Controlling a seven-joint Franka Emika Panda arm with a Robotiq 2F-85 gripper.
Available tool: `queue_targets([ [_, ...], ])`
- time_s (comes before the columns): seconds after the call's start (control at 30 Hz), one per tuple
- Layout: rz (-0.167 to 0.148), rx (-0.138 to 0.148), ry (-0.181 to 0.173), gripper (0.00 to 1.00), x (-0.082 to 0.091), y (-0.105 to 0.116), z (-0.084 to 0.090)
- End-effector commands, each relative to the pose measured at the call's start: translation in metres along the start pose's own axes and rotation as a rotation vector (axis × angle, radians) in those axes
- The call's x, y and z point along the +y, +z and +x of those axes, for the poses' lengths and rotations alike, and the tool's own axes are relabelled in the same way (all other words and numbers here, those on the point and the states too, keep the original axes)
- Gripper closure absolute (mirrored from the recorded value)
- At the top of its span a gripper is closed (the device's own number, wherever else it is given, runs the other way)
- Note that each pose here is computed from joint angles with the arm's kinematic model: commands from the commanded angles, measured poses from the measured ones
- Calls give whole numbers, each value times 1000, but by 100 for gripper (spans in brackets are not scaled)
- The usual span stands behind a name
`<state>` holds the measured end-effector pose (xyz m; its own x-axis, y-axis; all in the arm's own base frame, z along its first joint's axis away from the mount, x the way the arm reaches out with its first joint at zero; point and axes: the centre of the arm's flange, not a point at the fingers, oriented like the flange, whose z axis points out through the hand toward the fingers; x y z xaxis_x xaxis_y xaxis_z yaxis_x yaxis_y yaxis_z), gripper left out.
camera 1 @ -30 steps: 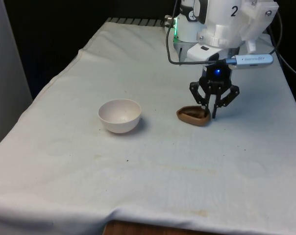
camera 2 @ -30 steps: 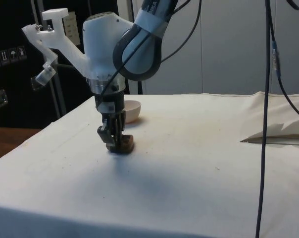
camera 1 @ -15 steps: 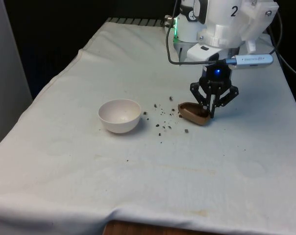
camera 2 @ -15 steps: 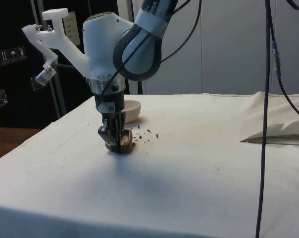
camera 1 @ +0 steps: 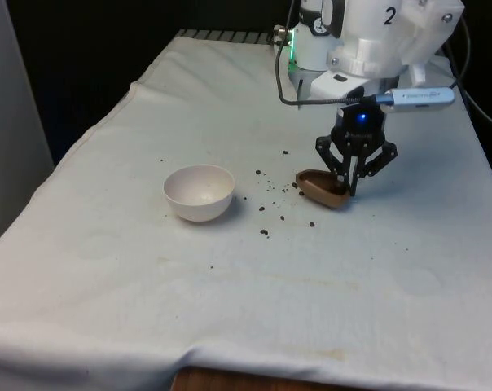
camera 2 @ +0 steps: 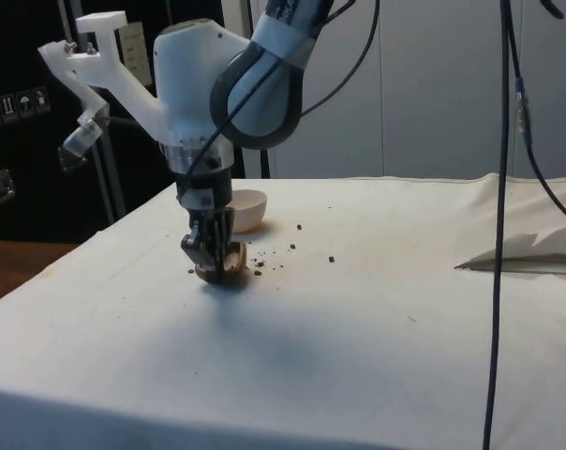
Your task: Pour the coffee beans from the cup into the bowl.
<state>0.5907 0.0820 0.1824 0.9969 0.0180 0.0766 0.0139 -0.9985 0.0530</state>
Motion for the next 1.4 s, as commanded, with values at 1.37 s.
queue_targets([
  [1.37,41,49,36,100,47,-90,56],
])
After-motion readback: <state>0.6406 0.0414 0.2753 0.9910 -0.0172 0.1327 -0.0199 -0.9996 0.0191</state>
